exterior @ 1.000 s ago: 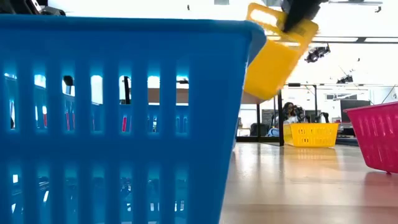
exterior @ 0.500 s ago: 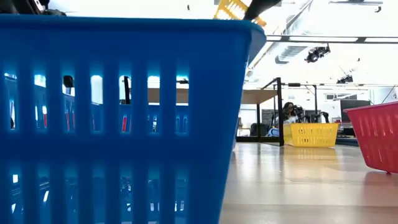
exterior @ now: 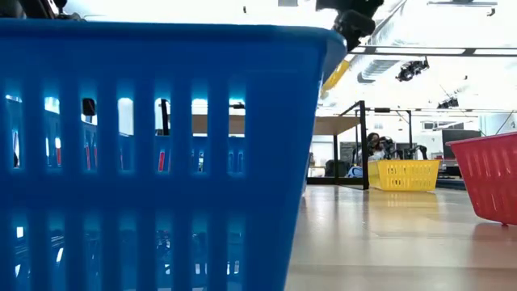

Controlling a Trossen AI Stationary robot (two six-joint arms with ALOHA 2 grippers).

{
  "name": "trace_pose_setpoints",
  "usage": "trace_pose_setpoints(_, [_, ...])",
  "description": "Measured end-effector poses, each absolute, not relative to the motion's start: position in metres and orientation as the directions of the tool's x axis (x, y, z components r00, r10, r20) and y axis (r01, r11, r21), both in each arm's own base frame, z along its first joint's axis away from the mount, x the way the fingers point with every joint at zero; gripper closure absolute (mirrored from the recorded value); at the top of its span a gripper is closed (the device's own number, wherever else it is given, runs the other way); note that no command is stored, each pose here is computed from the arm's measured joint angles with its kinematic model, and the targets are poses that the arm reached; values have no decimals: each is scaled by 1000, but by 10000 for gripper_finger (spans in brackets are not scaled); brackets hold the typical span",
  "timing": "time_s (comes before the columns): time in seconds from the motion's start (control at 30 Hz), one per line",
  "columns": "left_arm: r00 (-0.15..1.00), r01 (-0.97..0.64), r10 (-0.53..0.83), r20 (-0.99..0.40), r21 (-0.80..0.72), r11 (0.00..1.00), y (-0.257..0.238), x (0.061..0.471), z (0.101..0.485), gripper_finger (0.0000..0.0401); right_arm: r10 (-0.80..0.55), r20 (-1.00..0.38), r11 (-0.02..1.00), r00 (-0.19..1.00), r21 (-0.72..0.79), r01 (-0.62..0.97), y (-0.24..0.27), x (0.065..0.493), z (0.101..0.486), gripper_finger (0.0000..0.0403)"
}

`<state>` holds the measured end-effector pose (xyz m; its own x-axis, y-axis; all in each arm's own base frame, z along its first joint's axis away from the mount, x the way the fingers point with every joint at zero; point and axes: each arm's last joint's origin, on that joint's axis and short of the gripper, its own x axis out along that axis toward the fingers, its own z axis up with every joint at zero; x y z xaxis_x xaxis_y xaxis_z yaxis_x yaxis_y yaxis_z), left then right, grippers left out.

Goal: Stack baskets on shelf by color
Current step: Put the middle yellow basket on the shelf

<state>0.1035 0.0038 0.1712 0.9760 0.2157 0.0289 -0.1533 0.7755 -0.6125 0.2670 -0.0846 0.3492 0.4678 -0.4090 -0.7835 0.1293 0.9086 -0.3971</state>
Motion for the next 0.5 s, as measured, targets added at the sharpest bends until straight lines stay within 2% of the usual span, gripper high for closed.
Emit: trace_pose_setpoints(0.5, [976, -158, 215, 21, -611, 776, 4, 104, 170, 268, -337, -894, 939, 296, -340, 44, -100, 285, 309, 403])
